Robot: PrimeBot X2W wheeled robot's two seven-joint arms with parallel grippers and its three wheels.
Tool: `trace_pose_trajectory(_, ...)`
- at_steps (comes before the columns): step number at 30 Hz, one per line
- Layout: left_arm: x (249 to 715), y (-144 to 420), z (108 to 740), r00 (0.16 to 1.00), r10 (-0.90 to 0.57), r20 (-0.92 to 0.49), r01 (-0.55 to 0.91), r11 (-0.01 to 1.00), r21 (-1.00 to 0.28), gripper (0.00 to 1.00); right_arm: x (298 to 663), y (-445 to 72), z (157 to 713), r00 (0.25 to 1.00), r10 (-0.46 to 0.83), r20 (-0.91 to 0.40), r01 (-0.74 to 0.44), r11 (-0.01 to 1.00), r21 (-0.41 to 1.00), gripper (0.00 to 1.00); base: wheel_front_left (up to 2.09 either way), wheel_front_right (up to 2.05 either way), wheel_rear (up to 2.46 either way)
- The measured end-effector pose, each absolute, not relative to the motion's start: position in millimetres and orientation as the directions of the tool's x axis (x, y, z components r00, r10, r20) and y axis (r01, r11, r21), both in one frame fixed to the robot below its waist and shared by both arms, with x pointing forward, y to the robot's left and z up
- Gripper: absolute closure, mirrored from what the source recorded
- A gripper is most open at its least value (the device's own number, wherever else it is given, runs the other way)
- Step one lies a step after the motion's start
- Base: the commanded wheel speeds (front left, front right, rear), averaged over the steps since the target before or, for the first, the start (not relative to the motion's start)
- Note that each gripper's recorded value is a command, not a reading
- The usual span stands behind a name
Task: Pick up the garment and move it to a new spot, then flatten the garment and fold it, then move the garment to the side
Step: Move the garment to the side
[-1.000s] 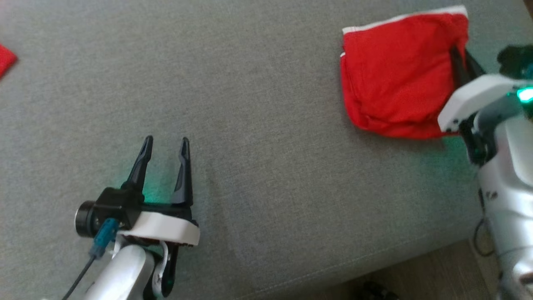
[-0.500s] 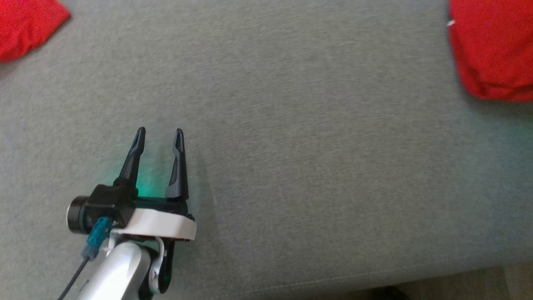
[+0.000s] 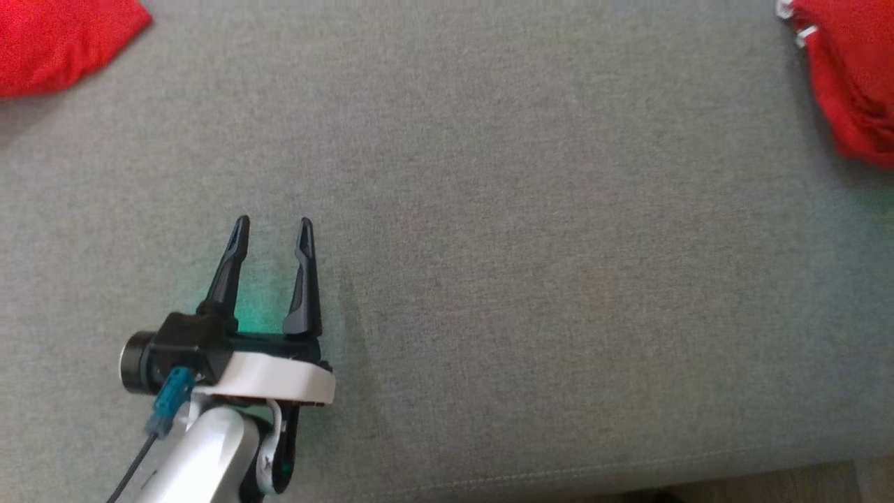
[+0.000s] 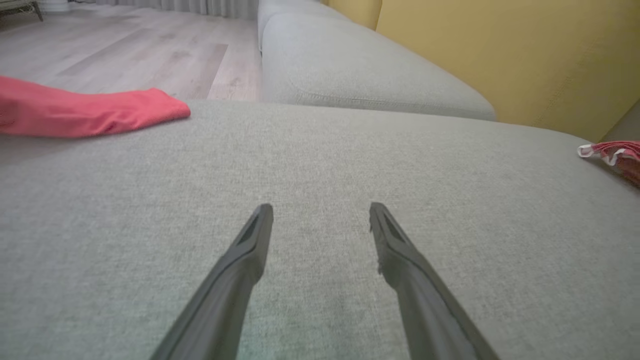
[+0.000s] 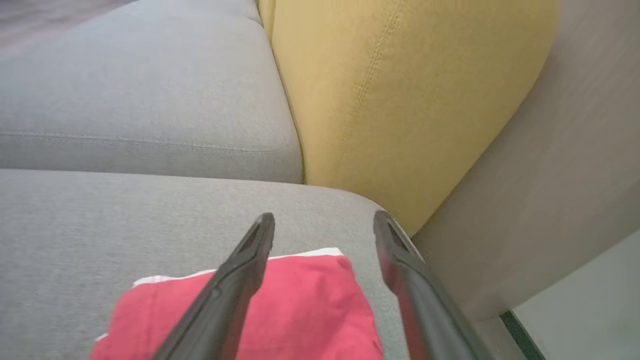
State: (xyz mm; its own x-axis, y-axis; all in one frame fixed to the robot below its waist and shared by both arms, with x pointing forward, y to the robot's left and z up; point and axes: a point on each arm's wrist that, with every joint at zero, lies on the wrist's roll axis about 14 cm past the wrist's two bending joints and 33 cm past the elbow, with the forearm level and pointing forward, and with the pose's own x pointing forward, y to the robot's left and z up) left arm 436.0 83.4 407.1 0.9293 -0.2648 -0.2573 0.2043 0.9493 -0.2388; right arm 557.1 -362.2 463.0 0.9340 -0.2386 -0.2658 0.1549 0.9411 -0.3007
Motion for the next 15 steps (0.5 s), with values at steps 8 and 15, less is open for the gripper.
trace_pose_trajectory(8,429,89,435,0.952,-0.242,-0.187,0.195,0.951,-0.24,0.0,553,-318,499,0.973,-0.145,-0.178,0.099,0.964,-0.246,0.0,0.0,0.0,0.0)
trace_pose_trajectory(15,404,110,456,0.974,-0.172,-0.148,0.134,0.962,-0.237,0.0,519,-255,509,0.991,-0.022,-0.13,0.003,0.99,-0.144,0.0,0.0,0.0,0.0)
